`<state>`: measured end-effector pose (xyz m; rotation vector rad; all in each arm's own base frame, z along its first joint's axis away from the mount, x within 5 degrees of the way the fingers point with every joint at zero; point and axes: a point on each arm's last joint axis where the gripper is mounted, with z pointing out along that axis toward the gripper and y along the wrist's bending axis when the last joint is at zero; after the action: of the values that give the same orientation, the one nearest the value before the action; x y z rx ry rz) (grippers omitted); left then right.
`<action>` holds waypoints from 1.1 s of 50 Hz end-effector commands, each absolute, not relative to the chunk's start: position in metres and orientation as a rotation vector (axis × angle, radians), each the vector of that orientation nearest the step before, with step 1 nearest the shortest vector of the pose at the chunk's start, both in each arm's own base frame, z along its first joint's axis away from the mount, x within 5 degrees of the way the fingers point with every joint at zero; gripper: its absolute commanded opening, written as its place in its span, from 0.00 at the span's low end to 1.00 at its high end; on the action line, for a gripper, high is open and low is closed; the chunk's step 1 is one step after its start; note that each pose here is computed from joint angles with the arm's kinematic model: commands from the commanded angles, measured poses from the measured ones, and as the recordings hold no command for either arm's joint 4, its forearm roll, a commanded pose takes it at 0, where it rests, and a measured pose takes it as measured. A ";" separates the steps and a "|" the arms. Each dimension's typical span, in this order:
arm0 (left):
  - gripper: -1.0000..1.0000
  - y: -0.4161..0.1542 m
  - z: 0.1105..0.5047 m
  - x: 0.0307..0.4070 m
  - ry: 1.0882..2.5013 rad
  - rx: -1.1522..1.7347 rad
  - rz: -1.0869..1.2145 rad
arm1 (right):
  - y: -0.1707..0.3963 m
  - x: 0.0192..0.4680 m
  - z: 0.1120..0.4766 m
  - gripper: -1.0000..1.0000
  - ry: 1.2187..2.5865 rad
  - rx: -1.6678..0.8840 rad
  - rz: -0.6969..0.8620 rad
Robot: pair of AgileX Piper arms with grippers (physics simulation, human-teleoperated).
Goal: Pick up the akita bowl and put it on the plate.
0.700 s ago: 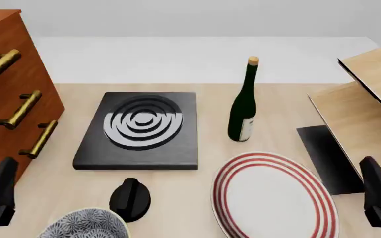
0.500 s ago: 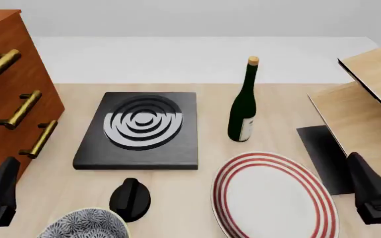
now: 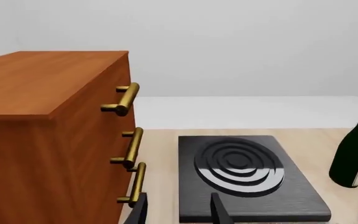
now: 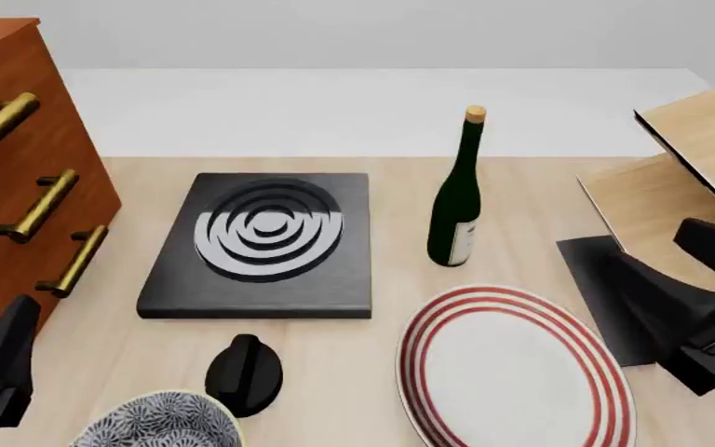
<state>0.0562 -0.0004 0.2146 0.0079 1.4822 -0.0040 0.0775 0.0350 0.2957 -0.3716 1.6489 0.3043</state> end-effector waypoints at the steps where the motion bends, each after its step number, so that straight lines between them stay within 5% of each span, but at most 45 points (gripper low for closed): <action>1: 1.00 -0.001 0.214 0.056 1.486 0.018 -0.018 | 0.051 0.083 0.333 1.00 1.741 -0.474 0.411; 11: 1.00 -0.001 0.214 0.056 1.486 0.017 -0.019 | 0.072 0.098 0.357 1.00 1.801 -0.619 0.411; 12: 1.00 -0.001 0.214 0.056 1.486 0.017 -0.019 | 0.092 0.112 0.354 1.00 1.882 -0.657 0.459; 37: 1.00 -0.001 0.214 0.056 1.486 0.017 -0.019 | 0.158 0.138 0.348 1.00 1.977 -0.867 0.515; 55: 1.00 -0.001 0.213 0.056 1.486 0.017 -0.018 | 0.238 0.146 0.312 1.00 2.082 -0.961 0.636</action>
<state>0.0563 -0.0013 0.2137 0.0169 1.4862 -0.0184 0.1465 0.2043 0.3277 -0.9083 2.0470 0.5952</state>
